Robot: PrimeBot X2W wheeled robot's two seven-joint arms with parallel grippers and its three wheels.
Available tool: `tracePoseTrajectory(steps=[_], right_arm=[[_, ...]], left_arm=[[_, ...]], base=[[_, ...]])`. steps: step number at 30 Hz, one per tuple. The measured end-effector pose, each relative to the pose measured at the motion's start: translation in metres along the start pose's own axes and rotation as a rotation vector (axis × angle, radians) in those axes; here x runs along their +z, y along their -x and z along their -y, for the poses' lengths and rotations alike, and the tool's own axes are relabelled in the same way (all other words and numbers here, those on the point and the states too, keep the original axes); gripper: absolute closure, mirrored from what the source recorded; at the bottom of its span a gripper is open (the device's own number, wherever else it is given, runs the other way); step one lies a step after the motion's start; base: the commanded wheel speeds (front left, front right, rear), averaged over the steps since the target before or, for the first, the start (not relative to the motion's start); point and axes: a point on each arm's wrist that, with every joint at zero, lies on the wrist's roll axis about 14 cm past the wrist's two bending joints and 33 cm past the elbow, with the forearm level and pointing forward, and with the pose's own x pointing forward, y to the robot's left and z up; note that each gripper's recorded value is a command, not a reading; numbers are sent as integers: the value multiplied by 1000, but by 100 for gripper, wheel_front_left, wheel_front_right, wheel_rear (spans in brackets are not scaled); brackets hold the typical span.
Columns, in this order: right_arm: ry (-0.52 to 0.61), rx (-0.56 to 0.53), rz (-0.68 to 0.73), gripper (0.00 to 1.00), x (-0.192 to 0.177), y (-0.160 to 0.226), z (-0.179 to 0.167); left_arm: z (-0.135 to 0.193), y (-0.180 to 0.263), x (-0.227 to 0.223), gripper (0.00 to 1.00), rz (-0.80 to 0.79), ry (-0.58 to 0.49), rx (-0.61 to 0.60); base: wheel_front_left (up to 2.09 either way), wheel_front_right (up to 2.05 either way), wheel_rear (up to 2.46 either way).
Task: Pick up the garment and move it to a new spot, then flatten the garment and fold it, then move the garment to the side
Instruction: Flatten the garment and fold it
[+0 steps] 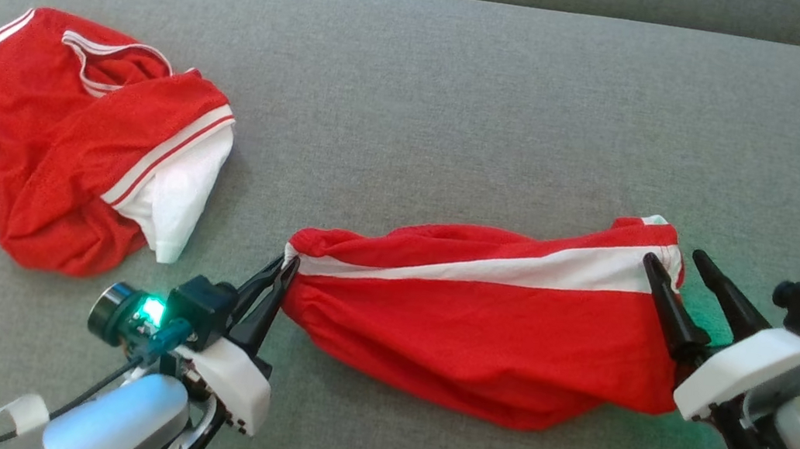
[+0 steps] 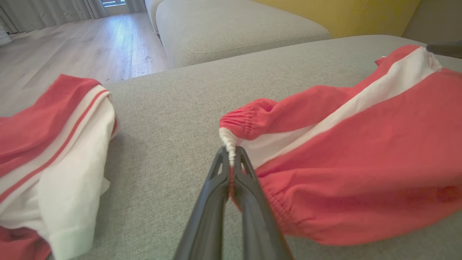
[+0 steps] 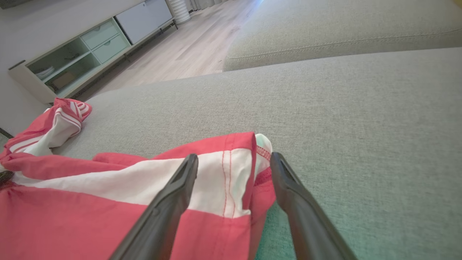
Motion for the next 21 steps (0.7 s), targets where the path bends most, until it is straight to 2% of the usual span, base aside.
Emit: tracePoseTrajectory(steps=[7,8,9,10,11,12,17,21], right_arm=[[-11,19,-55,0,-12,-7,-1],[-15,25,-58,4,-13,-9,-3],[-14,31,-60,18,-14,-10,-4],[-10,37,-63,47,-14,-11,-6],[-6,43,-58,67,-12,-12,-7],[0,52,-44,100,-8,-13,-9],[25,51,-2,100,4,-8,-5],[28,28,80,100,30,1,7]], left_arm=[[-2,-6,3,100,8,11,3],[-2,-7,3,100,10,7,0],[-1,-7,3,100,11,8,-4],[-1,-8,2,100,10,9,-3],[-1,-8,2,100,9,9,-3],[-1,-8,2,100,11,10,-2],[0,-9,8,100,29,-1,-3],[5,-15,28,100,81,-14,-36]], base=[[0,0,0],[0,0,0],[0,0,0],[0,0,0],[0,0,0],[0,0,0],[0,0,0],[0,0,0]])
